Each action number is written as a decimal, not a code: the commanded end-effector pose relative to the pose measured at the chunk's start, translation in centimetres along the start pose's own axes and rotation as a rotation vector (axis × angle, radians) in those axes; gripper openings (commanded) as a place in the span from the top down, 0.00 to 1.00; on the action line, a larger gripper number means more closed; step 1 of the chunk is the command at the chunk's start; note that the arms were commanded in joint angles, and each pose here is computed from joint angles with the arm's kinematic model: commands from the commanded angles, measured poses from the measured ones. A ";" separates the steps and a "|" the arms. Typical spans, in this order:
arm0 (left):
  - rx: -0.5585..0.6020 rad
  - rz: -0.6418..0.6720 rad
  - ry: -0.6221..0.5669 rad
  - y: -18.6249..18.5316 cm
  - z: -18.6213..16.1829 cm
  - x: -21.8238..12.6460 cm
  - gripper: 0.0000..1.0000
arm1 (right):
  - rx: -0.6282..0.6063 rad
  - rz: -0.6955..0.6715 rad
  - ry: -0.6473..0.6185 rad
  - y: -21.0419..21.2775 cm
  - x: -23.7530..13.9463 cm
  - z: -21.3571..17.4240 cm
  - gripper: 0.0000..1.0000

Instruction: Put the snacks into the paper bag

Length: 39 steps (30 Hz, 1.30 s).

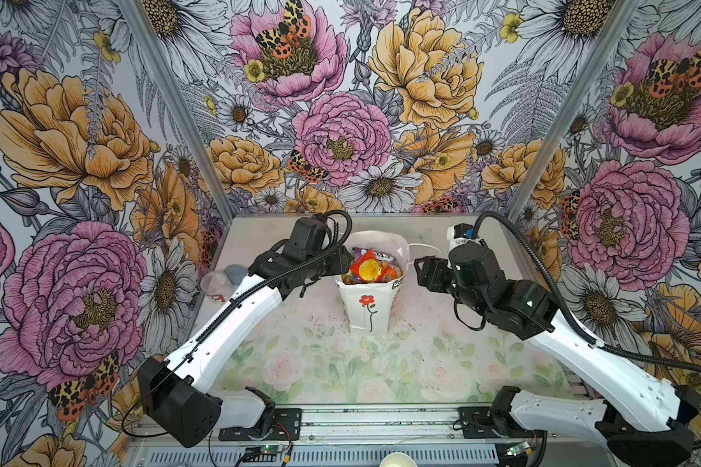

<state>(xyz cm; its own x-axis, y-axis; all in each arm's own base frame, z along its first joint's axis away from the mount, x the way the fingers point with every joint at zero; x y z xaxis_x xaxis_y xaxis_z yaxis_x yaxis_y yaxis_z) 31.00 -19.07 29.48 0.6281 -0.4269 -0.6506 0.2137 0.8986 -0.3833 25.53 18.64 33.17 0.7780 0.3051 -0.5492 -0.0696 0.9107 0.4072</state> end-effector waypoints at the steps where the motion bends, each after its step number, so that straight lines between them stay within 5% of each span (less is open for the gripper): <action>1: 0.009 -0.030 -0.040 -0.6 1.2 -0.7 0.42 | 0.035 0.049 0.035 1.8 2.2 0.4 0.22; 7: 0.013 -0.029 -0.033 -0.6 1.0 -0.5 0.42 | 0.043 0.011 0.102 2.1 5.8 -0.7 0.29; 12: 0.011 -0.020 -0.027 -0.9 1.1 0.1 0.49 | -0.018 -0.006 0.121 2.6 7.1 -0.7 0.59; 26: -0.020 0.110 -0.055 -1.1 4.3 2.2 0.94 | -0.150 0.018 0.111 6.8 9.7 2.5 1.00; 39: -0.036 0.103 -0.219 -3.0 10.0 1.2 1.00 | -0.185 0.019 0.010 8.1 10.6 6.3 1.00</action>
<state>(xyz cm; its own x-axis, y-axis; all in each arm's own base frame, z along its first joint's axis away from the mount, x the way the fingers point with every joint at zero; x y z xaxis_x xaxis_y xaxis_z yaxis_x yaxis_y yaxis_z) 37.49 -20.93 31.48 0.6884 -0.2540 -0.6794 0.0787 0.9573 -0.2782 36.30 26.63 31.59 0.7003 0.2682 -0.6615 -0.1576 0.9620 0.2232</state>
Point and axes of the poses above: each gripper's point midway between its finger pads, its own x axis out along the fingers, its own y axis along the line the jaws close on, z = x × y, the point moved 3 cm from there along -x, back along the fingers, and after that the axes turned 3 degrees about x, right-handed, at the moved point
